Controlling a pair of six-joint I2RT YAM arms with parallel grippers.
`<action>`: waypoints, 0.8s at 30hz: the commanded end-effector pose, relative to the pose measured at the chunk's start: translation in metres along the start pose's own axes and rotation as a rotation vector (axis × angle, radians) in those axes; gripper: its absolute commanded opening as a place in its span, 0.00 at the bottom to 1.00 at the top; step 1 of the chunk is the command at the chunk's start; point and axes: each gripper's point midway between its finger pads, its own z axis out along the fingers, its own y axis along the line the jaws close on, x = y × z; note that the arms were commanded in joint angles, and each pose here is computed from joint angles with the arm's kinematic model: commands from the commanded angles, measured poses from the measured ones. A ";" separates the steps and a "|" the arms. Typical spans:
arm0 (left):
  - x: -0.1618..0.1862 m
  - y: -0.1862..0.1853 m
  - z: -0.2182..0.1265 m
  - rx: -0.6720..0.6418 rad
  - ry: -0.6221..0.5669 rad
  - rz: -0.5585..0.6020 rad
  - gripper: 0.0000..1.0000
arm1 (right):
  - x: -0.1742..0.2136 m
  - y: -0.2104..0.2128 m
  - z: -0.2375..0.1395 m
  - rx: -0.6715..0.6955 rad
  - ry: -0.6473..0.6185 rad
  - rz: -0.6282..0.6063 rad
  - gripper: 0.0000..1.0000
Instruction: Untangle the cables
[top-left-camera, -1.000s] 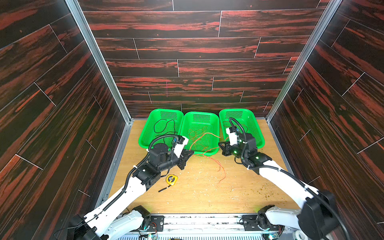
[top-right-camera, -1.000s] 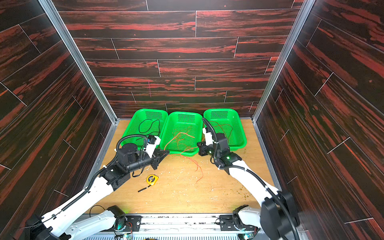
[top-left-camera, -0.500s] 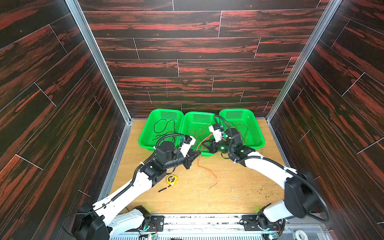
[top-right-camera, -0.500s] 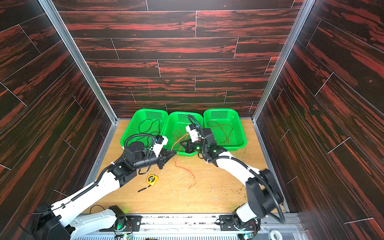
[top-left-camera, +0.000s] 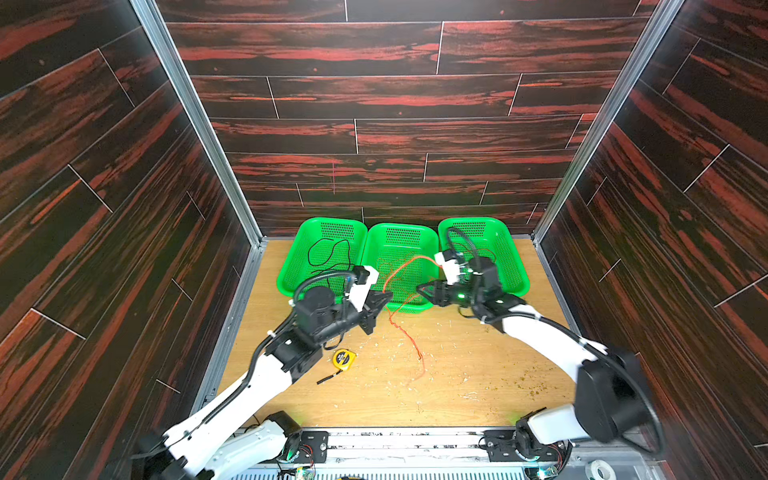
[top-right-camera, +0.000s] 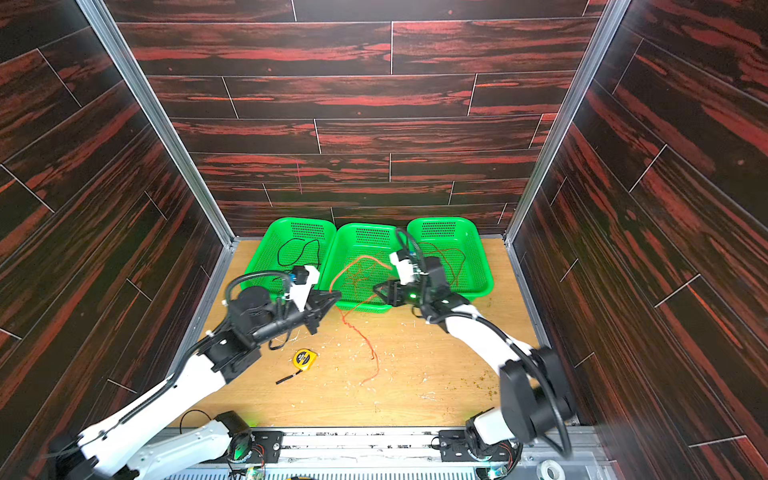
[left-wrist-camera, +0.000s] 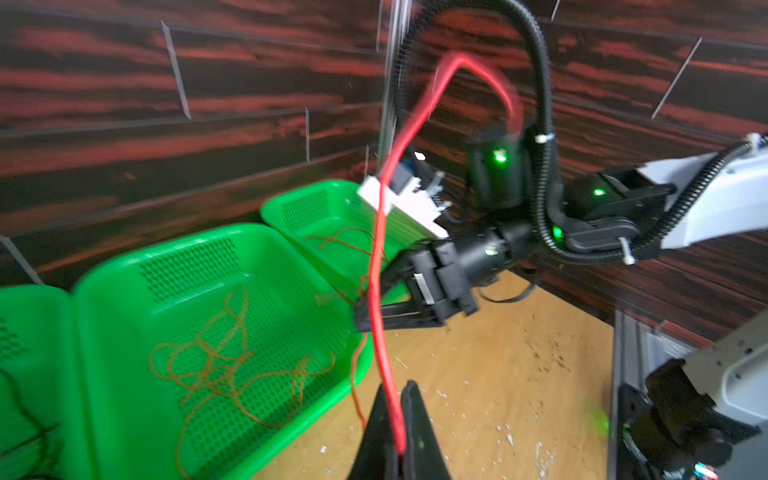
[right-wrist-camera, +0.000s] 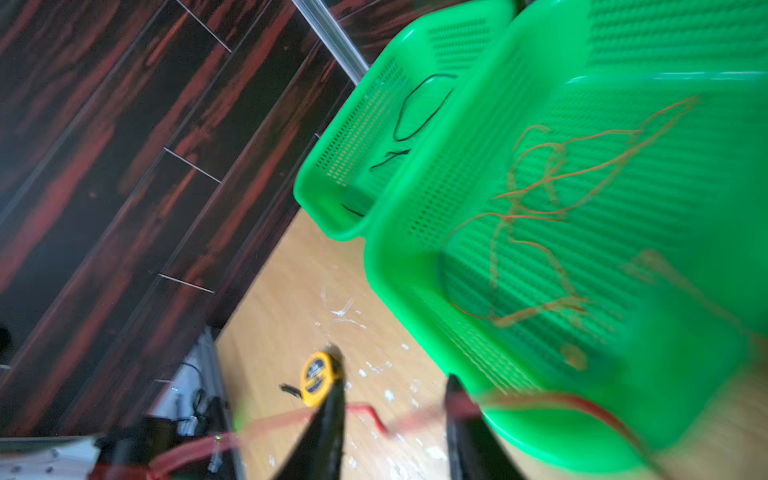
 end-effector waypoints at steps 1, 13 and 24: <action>0.003 0.008 -0.003 -0.048 0.007 0.014 0.00 | 0.003 0.016 -0.020 0.002 0.019 -0.070 0.47; -0.025 0.033 -0.018 -0.196 -0.089 0.024 0.00 | 0.039 0.018 -0.069 0.084 0.018 -0.080 0.51; -0.048 0.042 -0.024 -0.261 -0.184 0.008 0.00 | 0.103 0.054 -0.036 -0.069 0.159 -0.094 0.50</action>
